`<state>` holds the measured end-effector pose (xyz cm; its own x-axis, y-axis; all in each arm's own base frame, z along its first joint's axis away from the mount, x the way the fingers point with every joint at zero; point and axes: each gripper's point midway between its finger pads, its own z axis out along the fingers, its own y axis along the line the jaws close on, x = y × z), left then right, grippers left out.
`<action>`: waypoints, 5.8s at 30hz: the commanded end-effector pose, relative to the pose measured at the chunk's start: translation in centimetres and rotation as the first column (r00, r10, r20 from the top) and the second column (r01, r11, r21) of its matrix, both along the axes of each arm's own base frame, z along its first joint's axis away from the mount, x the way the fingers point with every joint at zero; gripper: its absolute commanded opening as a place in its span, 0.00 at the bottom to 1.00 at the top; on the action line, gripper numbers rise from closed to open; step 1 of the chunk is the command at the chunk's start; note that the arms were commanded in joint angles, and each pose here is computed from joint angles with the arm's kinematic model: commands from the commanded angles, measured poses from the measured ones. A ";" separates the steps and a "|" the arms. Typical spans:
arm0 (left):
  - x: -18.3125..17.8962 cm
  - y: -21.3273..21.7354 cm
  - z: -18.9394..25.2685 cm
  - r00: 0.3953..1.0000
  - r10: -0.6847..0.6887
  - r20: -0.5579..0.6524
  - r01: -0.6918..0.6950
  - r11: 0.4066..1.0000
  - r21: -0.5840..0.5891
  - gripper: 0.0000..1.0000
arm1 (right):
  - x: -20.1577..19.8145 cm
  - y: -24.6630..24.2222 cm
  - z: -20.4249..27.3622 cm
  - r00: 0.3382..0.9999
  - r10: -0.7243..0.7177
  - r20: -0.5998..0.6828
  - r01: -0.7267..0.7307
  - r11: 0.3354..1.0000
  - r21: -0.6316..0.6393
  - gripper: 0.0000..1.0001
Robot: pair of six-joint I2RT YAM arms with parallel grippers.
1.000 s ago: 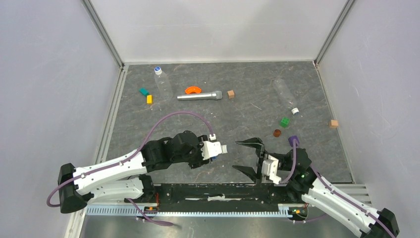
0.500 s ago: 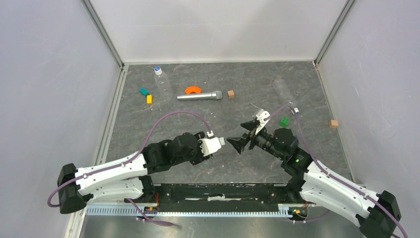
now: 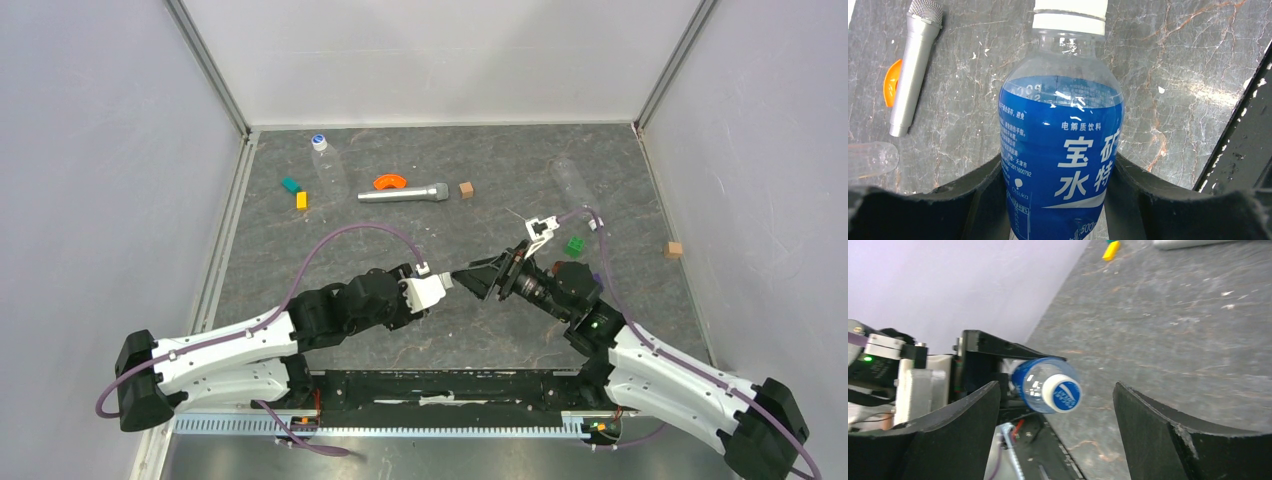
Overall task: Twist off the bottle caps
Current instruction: Unscrew the bottle cap from the plastic bottle.
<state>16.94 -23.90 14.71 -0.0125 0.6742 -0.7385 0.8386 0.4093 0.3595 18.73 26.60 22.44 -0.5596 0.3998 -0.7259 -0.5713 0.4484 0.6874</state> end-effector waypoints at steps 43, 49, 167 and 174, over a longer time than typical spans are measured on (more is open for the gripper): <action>-0.7 -1.7 3.5 0.996 -0.075 0.039 0.080 0.987 -0.141 0.03 | -1.9 2.8 1.3 0.975 0.219 -0.021 -0.214 0.967 0.137 0.44; -0.7 -1.5 3.4 0.997 -0.068 0.042 0.073 0.987 -0.140 0.03 | -2.4 3.1 1.2 0.968 0.252 -0.020 -0.246 0.959 0.141 0.38; -2.6 -3.4 3.4 0.988 -0.152 -0.026 0.141 0.956 -0.256 0.04 | -4.2 1.5 0.0 0.807 0.411 0.425 -0.316 0.907 -0.277 0.57; -1.0 -1.8 1.5 0.998 -0.059 -0.005 0.057 0.986 -0.158 0.04 | -5.5 1.2 0.0 0.835 0.425 0.349 -0.363 0.903 -0.232 0.71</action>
